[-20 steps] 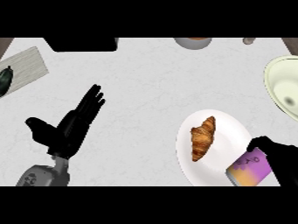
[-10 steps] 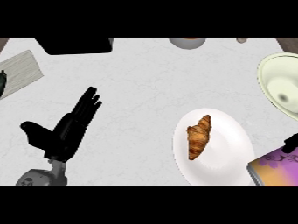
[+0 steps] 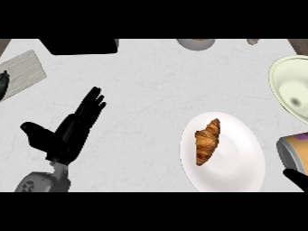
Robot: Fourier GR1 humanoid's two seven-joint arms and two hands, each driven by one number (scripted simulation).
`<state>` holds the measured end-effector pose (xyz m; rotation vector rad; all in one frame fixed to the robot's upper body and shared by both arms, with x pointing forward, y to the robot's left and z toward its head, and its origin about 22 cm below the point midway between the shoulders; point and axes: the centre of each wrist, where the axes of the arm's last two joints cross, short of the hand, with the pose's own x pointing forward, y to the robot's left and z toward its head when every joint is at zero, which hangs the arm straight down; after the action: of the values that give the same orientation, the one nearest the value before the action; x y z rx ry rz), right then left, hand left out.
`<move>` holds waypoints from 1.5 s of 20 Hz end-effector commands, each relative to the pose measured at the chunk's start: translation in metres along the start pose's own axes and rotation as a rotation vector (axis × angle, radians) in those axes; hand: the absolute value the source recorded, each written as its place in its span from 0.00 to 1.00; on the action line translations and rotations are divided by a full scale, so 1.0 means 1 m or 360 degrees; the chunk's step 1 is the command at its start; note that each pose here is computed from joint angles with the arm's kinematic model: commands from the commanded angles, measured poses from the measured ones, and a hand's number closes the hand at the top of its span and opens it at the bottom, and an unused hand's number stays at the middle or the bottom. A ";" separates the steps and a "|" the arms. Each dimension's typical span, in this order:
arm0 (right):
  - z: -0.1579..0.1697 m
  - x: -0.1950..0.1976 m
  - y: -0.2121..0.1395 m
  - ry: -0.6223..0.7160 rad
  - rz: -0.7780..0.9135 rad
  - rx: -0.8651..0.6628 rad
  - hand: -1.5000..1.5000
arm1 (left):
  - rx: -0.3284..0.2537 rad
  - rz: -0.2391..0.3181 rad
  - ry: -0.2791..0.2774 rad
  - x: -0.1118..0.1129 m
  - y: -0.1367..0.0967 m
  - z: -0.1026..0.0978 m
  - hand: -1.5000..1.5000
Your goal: Pick the can from the plate and place it in the bowl
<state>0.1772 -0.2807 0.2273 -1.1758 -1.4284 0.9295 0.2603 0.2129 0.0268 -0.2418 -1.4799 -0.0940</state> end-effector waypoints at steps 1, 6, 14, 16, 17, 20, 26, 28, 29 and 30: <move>-0.025 -0.018 -0.015 0.0058 -0.0062 -0.0085 1.00 | -0.0045 -0.0007 0.0030 -0.007 0.002 -0.003 0.50; -0.055 -0.064 -0.028 0.0162 -0.0102 -0.0112 1.00 | -0.0030 0.0006 0.0009 -0.003 0.002 0.016 0.50; -0.089 -0.131 0.009 0.0203 -0.0128 -0.0136 1.00 | -0.0096 -0.0027 -0.0027 0.012 -0.020 -0.019 0.50; -0.107 -0.139 -0.004 0.0221 -0.0081 -0.0150 1.00 | -0.0116 -0.0005 -0.0028 0.005 -0.021 -0.016 0.50; -0.108 -0.141 0.018 0.0190 -0.0081 -0.0132 1.00 | -0.0102 -0.0020 -0.0031 0.000 -0.015 -0.025 0.50; -0.120 -0.158 0.041 0.0256 0.0105 -0.0153 1.00 | -0.0170 -0.0028 -0.0007 0.004 -0.028 -0.020 0.50; -0.142 -0.182 0.069 0.0495 0.0236 0.0113 1.00 | -0.0199 -0.0038 -0.0041 0.003 -0.031 -0.022 0.50; -0.152 -0.193 0.069 0.0622 0.0088 0.0145 1.00 | -0.0181 -0.0043 -0.0029 0.002 -0.030 -0.016 0.50; -0.153 -0.198 0.080 0.0649 0.0078 0.0128 0.00 | -0.0192 -0.0003 -0.0028 0.000 -0.029 -0.021 0.50; -0.158 -0.194 0.089 0.0644 -0.0019 0.0135 0.00 | -0.0164 -0.0011 -0.0003 -0.004 -0.013 -0.018 0.50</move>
<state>0.3335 -0.4549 0.1472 -1.2854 -1.1133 0.7492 0.2734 0.1859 0.0294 -0.3204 -1.4919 -0.1848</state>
